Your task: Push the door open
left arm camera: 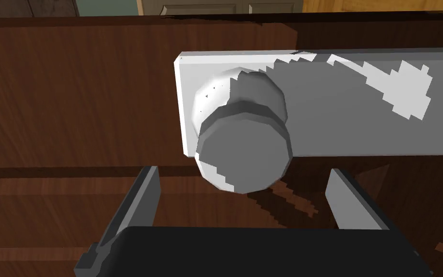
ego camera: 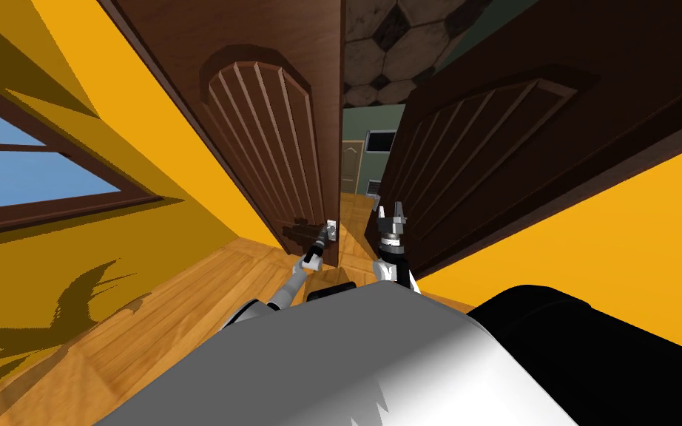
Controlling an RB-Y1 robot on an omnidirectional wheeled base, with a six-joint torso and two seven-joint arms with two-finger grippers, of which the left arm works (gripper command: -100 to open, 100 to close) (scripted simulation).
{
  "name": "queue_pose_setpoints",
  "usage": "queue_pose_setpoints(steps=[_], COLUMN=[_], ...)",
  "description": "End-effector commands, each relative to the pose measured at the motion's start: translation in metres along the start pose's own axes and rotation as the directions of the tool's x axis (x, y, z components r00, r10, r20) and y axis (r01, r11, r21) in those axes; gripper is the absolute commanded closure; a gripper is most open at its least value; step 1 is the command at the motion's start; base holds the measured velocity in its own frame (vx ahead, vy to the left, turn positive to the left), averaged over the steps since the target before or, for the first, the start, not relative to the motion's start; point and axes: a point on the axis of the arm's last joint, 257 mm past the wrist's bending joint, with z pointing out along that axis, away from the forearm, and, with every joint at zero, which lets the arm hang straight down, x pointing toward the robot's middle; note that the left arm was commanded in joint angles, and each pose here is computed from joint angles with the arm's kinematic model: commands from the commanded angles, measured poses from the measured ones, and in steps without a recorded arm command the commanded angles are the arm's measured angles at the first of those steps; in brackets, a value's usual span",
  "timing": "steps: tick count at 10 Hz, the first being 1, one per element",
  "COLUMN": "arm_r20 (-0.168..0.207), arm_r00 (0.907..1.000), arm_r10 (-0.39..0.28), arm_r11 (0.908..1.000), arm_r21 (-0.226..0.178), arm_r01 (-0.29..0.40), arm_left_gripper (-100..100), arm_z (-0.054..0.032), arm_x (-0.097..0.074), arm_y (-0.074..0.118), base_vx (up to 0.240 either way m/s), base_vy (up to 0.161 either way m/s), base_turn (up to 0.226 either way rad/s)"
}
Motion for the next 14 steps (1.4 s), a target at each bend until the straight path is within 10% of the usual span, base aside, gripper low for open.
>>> queue_pose_setpoints(steps=[1,2,3,8,14], arm_r20=[-0.006,-0.004,-0.004,-0.004,0.062], arm_r00=[0.9996,0.9999,0.9999,0.9999,0.998], arm_r10=[-0.027,-0.016,-0.016,-0.016,0.016], arm_r11=[0.9996,0.9999,0.9999,0.9999,0.9999], arm_r21=[0.008,0.005,0.005,0.005,0.002], arm_r01=[0.027,0.016,0.016,0.016,-0.016], arm_left_gripper=[-100,-100,100,100,100], arm_z=[0.0034,0.0026,0.0026,0.0026,0.0012], arm_x=[0.014,0.007,0.007,0.007,-0.039], arm_y=[-0.004,-0.003,-0.003,-0.003,-0.002], base_vx=[0.176,0.082,-0.008,-0.009,0.133], base_vy=[-0.08,-0.032,0.002,0.004,-0.135], base_turn=[-0.022,-0.002,0.01,-0.006,0.047])
